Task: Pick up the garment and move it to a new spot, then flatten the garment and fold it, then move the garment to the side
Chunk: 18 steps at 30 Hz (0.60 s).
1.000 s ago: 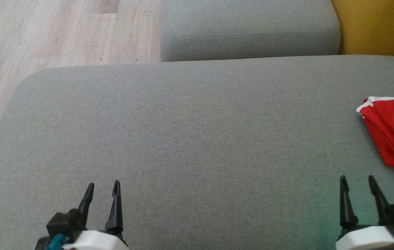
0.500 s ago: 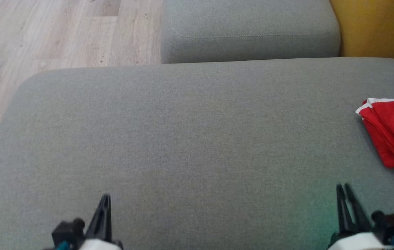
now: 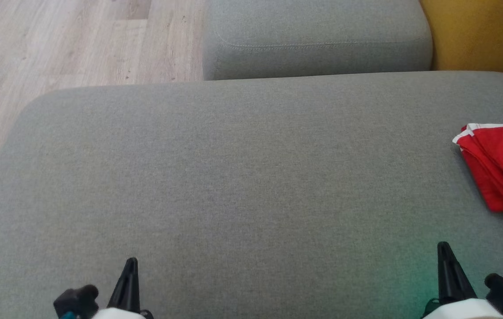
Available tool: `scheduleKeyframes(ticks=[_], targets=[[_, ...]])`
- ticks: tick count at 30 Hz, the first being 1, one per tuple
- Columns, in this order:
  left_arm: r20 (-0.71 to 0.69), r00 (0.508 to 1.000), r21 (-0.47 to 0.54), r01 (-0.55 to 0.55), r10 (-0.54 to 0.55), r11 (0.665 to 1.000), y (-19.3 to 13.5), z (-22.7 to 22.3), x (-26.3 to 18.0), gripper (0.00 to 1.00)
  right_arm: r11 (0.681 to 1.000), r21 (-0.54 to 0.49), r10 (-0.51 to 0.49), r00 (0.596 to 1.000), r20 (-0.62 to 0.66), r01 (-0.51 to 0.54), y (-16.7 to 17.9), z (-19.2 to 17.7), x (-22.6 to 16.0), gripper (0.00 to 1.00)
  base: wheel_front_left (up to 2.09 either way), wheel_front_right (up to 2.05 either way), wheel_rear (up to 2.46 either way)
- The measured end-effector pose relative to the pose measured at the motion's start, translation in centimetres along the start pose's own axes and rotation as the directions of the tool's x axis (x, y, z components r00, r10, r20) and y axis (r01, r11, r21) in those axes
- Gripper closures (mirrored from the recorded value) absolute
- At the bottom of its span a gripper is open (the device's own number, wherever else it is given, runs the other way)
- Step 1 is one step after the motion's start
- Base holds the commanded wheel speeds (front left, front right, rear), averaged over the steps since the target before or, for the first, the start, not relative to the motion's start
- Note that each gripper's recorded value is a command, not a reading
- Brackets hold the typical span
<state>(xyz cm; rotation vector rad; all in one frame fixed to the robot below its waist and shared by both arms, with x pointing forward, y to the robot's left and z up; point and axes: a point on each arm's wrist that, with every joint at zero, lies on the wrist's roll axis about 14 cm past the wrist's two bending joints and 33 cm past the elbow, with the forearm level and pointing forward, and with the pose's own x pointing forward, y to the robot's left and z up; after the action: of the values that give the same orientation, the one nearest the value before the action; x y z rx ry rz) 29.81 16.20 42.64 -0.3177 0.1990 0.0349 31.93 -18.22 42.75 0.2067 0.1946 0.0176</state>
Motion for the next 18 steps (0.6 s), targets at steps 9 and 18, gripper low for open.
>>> scheduleKeyframes(ticks=[9, 18], targets=[[-0.004, 1.0, -0.09, -0.011, 0.011, 0.996, 0.2, 0.4, 0.6, 1.0, 0.995, 0.096, -0.023, 1.0, -0.005, 0.024, -0.4, 0.0, 0.0, 1.0, 0.0, 0.0, 0.0], [-0.006, 1.0, -0.189, -0.024, 0.024, 0.982, 0.6, 0.8, 1.2, 1.0, 0.978, 0.205, -0.04, 0.999, 0.003, 0.039, -0.6, 0.6, 0.6, 1.0, 0.0, 0.0, 0.0]])
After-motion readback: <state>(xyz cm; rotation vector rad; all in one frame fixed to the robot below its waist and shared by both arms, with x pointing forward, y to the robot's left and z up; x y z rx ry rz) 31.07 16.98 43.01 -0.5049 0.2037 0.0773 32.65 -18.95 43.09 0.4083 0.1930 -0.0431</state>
